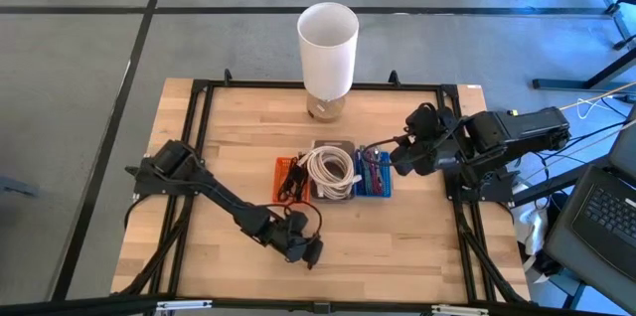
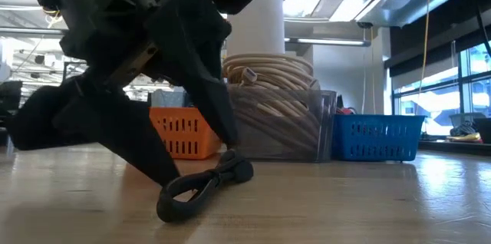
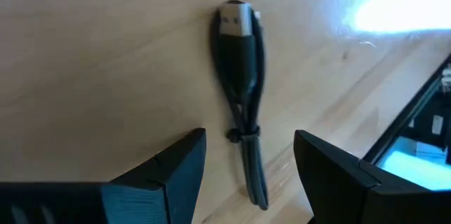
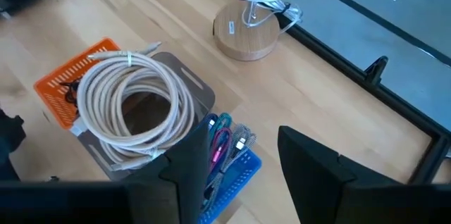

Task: Pick & Place USB Port
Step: Put the black charger cable into the orange bin, then return to Home Position

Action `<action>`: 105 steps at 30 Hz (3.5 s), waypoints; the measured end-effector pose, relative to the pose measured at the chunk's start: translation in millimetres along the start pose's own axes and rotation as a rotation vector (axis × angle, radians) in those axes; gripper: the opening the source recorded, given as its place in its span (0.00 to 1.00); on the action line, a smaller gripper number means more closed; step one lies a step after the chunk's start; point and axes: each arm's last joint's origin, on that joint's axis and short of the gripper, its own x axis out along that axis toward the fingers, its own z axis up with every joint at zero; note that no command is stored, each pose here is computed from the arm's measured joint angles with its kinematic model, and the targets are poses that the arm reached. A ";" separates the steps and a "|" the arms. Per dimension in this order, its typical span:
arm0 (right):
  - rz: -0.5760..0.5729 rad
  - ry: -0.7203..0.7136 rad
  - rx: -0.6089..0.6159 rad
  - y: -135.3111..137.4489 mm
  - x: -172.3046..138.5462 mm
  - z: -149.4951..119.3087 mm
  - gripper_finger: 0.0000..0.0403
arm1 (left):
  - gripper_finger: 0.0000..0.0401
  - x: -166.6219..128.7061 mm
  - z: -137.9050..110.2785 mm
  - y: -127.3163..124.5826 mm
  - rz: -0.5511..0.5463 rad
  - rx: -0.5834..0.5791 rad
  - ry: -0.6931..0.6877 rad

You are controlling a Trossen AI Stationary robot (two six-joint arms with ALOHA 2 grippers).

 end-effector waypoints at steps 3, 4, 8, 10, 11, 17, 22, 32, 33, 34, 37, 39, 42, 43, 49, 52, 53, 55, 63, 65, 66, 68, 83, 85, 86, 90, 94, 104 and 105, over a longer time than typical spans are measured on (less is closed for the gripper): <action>0.005 -0.003 0.008 0.6 0.0 0.4 0.43 | 0.53 6.2 1.0 1.2 -0.008 0.023 -0.002; 0.006 -0.004 0.009 0.7 0.0 0.5 0.43 | 0.53 7.0 1.6 1.2 -0.008 0.030 -0.003; 0.008 -0.005 0.010 0.9 0.0 0.6 0.43 | 0.52 8.6 6.8 2.6 0.010 0.053 -0.006; 0.008 -0.005 0.011 0.9 0.0 0.6 0.43 | 0.48 9.4 8.7 3.5 0.020 0.067 -0.011; 0.008 -0.005 0.011 0.9 0.0 0.6 0.43 | 0.46 10.8 9.8 4.6 0.027 0.072 -0.014; 0.012 -0.007 0.014 1.3 0.0 0.9 0.43 | 0.21 23.9 10.6 11.4 0.045 0.084 -0.042; 0.015 -0.009 0.017 1.7 0.0 1.1 0.43 | 0.03 28.1 9.2 10.6 0.011 0.104 -0.068; 0.025 0.007 0.017 2.0 0.0 0.6 0.43 | 0.00 -4.8 6.0 -3.6 -0.035 0.163 -0.054; 0.025 0.007 0.017 2.0 0.0 0.7 0.43 | 0.00 -11.8 5.1 -6.4 -0.042 0.165 -0.052; 0.025 0.007 0.017 2.0 0.0 0.7 0.43 | 0.00 -19.5 4.9 -10.3 -0.057 0.164 -0.051; 0.027 0.007 0.018 2.1 0.0 0.7 0.43 | 0.00 -42.0 4.5 -18.6 -0.081 0.162 -0.065; 0.029 0.008 0.019 2.3 0.0 0.8 0.43 | 0.00 -59.1 6.0 -23.3 -0.096 0.165 -0.103; 0.030 0.008 0.020 2.4 0.0 0.8 0.43 | 0.00 -89.6 13.5 -29.4 -0.112 0.157 -0.190; 0.030 0.008 0.020 2.4 0.0 0.8 0.43 | 0.00 -98.6 16.6 -29.2 -0.102 0.156 -0.229; 0.037 0.003 0.027 3.2 0.0 1.4 0.43 | 0.00 -141.0 45.5 -15.9 0.050 0.131 -0.443; 0.037 0.003 0.027 3.3 0.0 1.4 0.43 | 0.00 -143.1 62.7 -6.2 0.167 0.118 -0.482; 0.038 0.003 0.027 3.3 -0.1 1.3 0.43 | 0.00 -142.7 68.3 -4.0 0.197 0.112 -0.483; 0.038 0.004 0.028 3.3 0.0 1.4 0.43 | 0.00 -139.7 78.6 -1.4 0.240 0.106 -0.471; 0.040 0.007 0.028 3.5 0.0 1.2 0.43 | 0.00 -114.9 108.3 7.7 0.337 0.087 -0.435; 0.040 0.007 0.027 3.5 0.0 1.2 0.43 | 0.00 -106.3 112.7 13.3 0.338 0.084 -0.419; 0.040 0.007 0.027 3.4 0.0 1.2 0.43 | 0.00 -100.9 114.8 16.9 0.327 0.080 -0.404; 0.040 0.008 0.027 3.4 0.0 1.2 0.43 | 0.00 -90.0 118.0 27.0 0.321 0.068 -0.377; 0.041 0.010 0.026 3.4 0.0 1.1 0.43 | 0.03 -75.3 123.4 46.5 0.251 0.034 -0.364; 0.041 0.010 0.027 3.4 0.0 1.1 0.43 | 0.06 -76.0 123.3 46.4 0.249 0.034 -0.360; 0.042 0.011 0.027 3.5 0.0 1.1 0.43 | 0.08 -77.1 123.1 46.3 0.250 0.034 -0.355; 0.050 0.023 0.026 3.7 0.0 0.7 0.43 | 0.18 -83.4 122.8 44.2 0.232 0.033 -0.338; 0.052 0.028 0.026 3.8 0.0 0.6 0.43 | 0.28 -95.0 122.3 39.0 0.193 0.056 -0.333; 0.047 0.039 0.006 3.3 -1.3 -2.0 0.43 | 0.33 -157.6 95.4 17.7 -0.024 0.194 -0.417; 0.046 0.042 0.000 3.4 -2.2 -3.2 0.43 | 0.33 -166.0 88.9 15.7 -0.056 0.218 -0.429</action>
